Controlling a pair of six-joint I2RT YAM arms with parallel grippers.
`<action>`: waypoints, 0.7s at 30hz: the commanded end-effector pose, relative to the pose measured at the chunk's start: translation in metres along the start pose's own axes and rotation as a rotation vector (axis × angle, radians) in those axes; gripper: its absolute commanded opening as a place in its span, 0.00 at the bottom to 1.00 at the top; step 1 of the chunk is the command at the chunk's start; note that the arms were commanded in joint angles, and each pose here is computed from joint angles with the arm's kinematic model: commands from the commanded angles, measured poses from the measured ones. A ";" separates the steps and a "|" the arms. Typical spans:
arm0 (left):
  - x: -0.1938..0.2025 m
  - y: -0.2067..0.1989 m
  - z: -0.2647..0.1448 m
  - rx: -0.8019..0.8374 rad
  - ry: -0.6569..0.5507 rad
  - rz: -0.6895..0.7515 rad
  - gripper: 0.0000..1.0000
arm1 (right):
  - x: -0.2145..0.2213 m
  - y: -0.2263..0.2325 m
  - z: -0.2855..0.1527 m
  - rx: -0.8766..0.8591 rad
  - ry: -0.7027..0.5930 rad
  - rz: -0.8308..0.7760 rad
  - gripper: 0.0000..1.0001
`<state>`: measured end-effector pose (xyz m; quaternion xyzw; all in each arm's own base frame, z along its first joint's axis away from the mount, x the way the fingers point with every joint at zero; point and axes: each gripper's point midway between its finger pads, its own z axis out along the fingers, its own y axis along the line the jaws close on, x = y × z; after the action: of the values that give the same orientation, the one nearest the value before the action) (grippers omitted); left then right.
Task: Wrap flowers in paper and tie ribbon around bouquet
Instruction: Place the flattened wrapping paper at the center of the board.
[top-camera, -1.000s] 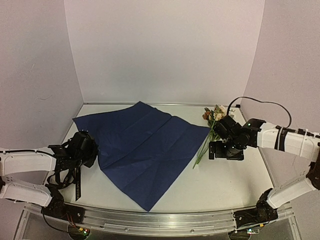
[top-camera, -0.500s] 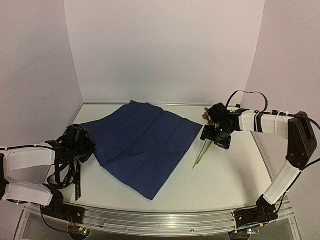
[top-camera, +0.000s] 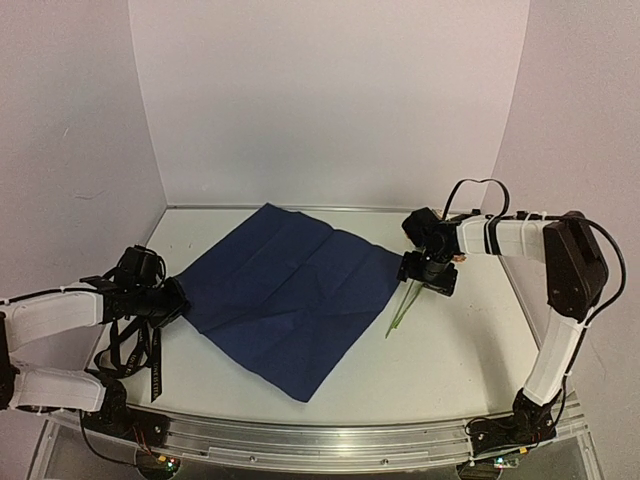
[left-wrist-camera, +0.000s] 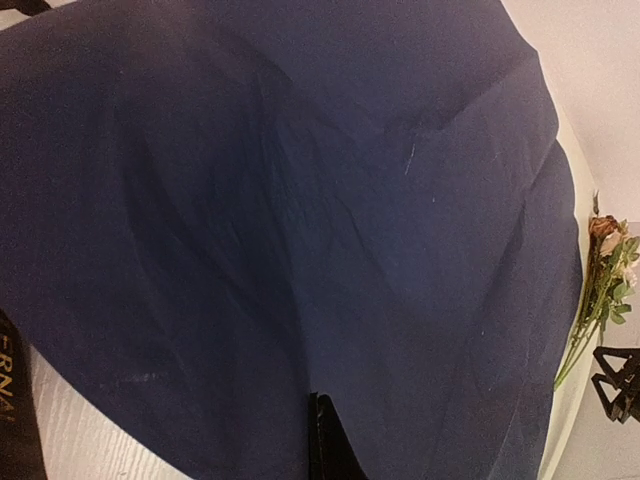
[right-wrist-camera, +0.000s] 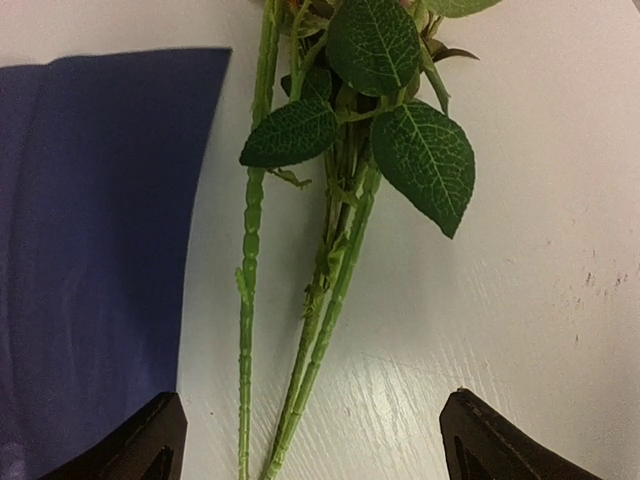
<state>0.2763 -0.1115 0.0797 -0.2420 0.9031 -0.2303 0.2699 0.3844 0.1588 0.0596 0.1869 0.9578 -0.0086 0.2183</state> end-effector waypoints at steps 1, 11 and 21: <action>-0.006 -0.007 -0.019 0.030 0.006 0.070 0.00 | -0.017 0.006 0.004 0.037 -0.032 0.006 0.91; -0.011 -0.002 -0.007 -0.025 0.015 0.106 0.00 | -0.024 -0.012 0.029 0.152 -0.050 0.084 0.86; -0.020 0.007 -0.008 -0.122 0.012 0.124 0.50 | -0.019 -0.024 0.058 0.170 0.029 0.204 0.77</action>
<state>0.2753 -0.1022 0.0729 -0.1963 0.9326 -0.1824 0.2416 0.4124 0.1291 0.0162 0.2657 0.9420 -0.0677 0.1938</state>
